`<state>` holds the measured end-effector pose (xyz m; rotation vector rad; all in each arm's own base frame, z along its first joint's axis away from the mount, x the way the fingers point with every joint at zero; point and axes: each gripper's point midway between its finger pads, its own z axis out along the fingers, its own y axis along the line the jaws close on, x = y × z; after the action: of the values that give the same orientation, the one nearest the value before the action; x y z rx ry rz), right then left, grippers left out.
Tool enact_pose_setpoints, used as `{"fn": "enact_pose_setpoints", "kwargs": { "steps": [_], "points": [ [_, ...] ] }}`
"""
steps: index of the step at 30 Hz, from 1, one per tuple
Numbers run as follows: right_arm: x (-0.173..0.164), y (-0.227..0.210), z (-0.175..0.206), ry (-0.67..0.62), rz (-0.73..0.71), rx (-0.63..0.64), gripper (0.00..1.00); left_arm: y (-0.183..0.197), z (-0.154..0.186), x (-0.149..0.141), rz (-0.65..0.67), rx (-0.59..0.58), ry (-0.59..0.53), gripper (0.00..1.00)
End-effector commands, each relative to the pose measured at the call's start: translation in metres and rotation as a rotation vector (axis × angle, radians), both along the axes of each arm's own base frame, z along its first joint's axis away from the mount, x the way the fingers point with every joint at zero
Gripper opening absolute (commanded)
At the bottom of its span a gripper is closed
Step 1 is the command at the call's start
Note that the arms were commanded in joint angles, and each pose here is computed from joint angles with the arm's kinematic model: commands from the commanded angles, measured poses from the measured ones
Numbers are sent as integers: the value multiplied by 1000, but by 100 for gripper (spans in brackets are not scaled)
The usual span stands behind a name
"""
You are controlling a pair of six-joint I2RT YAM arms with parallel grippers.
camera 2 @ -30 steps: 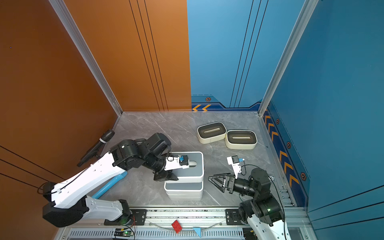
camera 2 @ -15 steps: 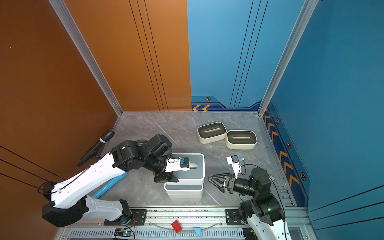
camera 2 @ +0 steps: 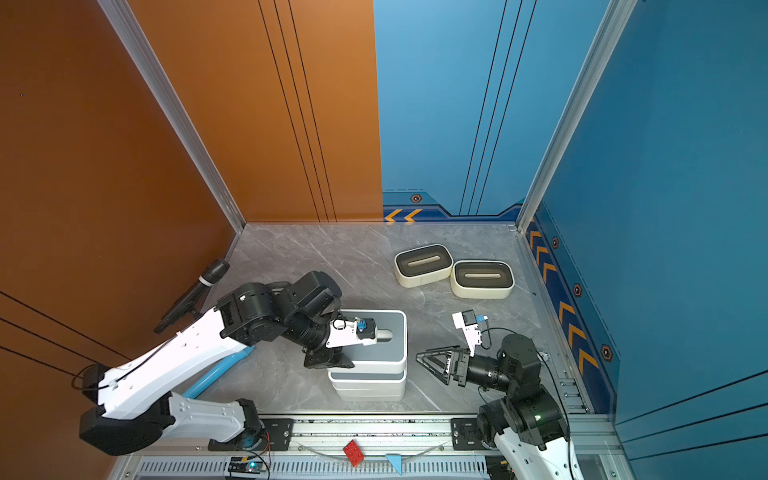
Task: Stack the tissue boxes
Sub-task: Place the tissue box at the tissue box.
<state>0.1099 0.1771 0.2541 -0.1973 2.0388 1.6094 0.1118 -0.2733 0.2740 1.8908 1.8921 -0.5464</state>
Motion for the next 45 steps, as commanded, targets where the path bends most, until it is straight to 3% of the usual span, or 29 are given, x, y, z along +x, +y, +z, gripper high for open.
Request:
{"fn": "enact_pose_setpoints", "kwargs": {
  "steps": [1,45],
  "points": [
    [-12,1,16,-51,35,24,100,1,4,-8,-31,-20,-7,45],
    [-10,0,3,-29,20,15,100,-4,-9,-8,-26,-65,-27,46]
  ]
}}
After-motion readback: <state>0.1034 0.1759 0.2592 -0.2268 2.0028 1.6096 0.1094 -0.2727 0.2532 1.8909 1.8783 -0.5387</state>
